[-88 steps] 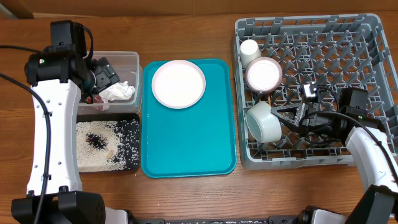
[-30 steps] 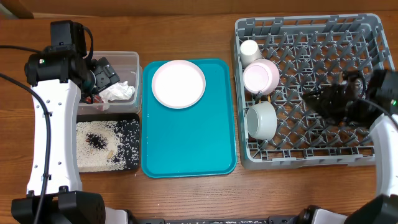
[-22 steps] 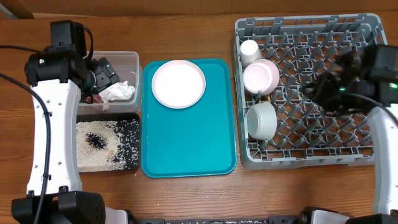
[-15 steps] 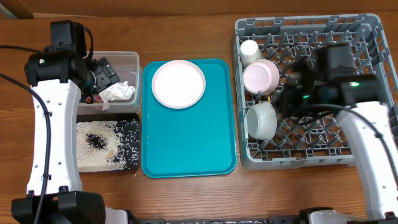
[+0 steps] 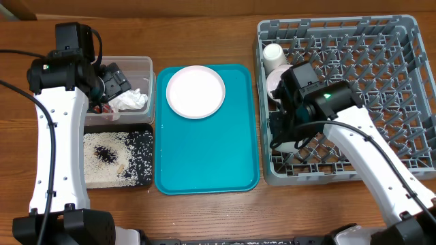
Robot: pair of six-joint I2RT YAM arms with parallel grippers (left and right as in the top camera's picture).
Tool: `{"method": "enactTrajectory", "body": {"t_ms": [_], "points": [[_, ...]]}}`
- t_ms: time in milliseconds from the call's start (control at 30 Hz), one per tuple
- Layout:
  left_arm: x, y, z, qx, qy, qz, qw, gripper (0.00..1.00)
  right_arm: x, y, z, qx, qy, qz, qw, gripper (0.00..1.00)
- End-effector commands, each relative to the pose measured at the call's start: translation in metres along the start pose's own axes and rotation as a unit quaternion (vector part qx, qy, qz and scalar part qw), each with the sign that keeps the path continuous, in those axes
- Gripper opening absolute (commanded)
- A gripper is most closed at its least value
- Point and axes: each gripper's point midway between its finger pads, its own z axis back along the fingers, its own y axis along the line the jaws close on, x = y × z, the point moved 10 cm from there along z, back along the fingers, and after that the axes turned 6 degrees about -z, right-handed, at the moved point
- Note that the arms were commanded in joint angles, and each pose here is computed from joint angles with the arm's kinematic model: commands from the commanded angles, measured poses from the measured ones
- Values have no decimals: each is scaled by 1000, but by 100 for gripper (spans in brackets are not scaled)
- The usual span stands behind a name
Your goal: Sort waste into correct bins and load items into the dishwasher
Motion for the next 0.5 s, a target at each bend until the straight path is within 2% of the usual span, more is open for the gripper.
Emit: {"method": "enactTrajectory", "body": {"t_ms": [0, 167, 267, 467], "points": [[3, 0, 2, 1, -6, -2, 1000, 100, 4, -5, -11, -35, 1, -26, 999, 5], [3, 0, 2, 1, -6, -2, 1000, 100, 7, -7, -13, -49, -4, -26, 998, 5], [3, 0, 2, 1, -6, -2, 1000, 100, 7, -13, -13, -85, -13, -31, 996, 5], [3, 0, 2, 1, -6, -2, 1000, 100, 5, -35, -7, -200, -39, -96, 974, 5]]}}
